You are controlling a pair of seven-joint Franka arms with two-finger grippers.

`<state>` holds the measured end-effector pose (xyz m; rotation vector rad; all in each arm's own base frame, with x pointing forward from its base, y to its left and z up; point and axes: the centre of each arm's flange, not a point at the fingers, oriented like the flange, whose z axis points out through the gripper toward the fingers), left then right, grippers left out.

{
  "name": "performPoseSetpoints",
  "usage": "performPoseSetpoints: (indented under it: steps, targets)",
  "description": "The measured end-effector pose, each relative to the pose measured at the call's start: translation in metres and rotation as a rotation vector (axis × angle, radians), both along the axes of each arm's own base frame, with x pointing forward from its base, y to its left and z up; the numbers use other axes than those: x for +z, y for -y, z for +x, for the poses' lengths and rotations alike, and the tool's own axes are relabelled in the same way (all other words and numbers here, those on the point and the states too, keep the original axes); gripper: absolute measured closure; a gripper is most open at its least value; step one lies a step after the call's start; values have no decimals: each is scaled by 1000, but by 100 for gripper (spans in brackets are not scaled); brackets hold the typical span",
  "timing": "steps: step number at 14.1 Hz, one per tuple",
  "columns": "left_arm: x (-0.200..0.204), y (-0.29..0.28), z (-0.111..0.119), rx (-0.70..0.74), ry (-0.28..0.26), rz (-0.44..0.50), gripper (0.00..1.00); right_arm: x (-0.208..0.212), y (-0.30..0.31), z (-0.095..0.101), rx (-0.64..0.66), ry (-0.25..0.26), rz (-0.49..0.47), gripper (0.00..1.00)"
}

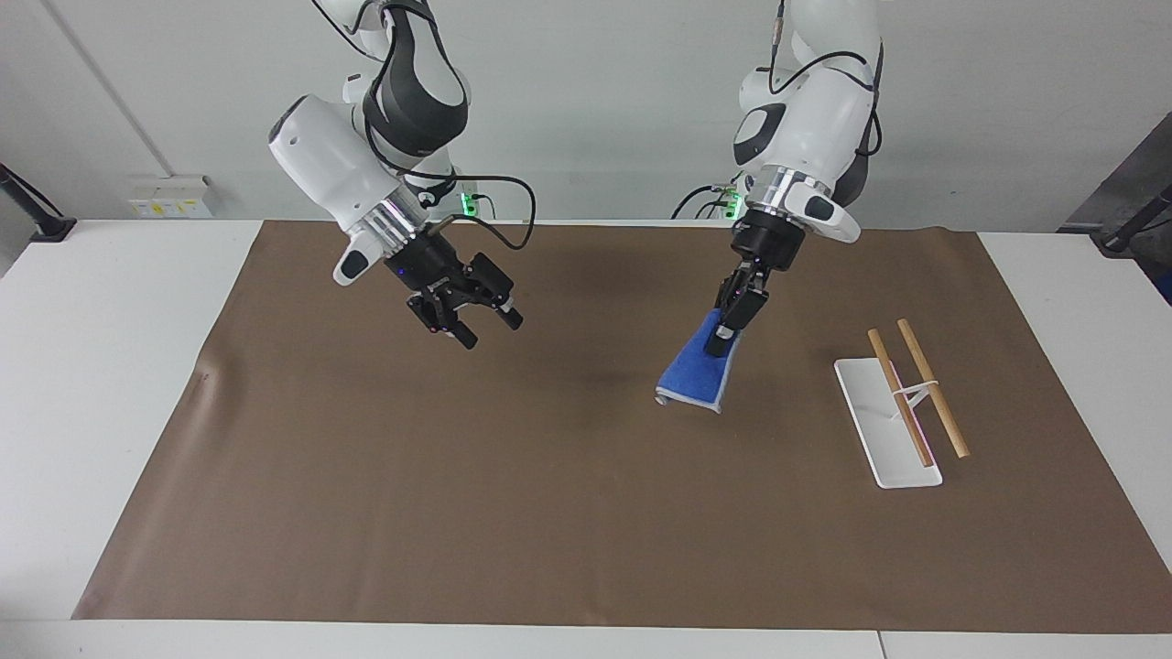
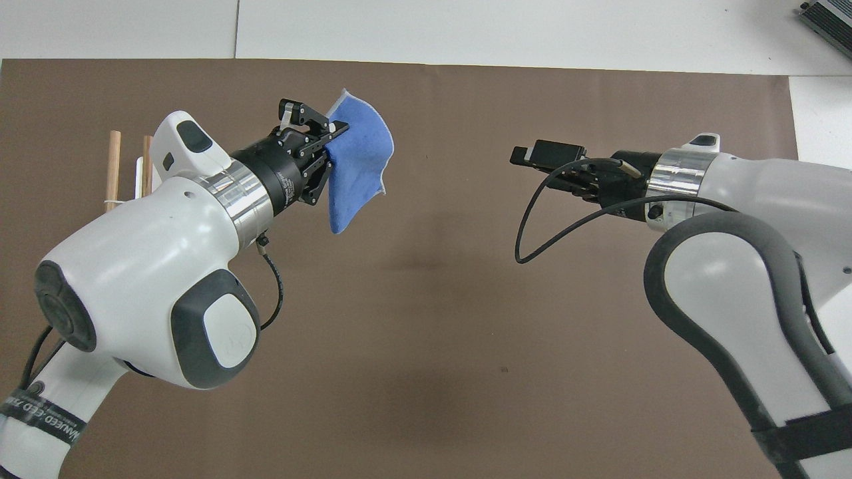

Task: Right arm passes towel to left arm to hang
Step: 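Open the right gripper and pull back while the left gripper holds the towel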

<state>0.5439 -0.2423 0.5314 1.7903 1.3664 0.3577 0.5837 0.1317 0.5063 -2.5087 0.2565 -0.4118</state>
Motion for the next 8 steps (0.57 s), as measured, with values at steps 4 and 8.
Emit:
performPoseSetpoints:
  steps: [4,8]
  targets:
    - [-19,-57,2,65,29,63,98,8,17,3,58,10,-280,0]
    - [-30,-128,7,155,51,123,98,37,34,3,91,-56,-433,0]
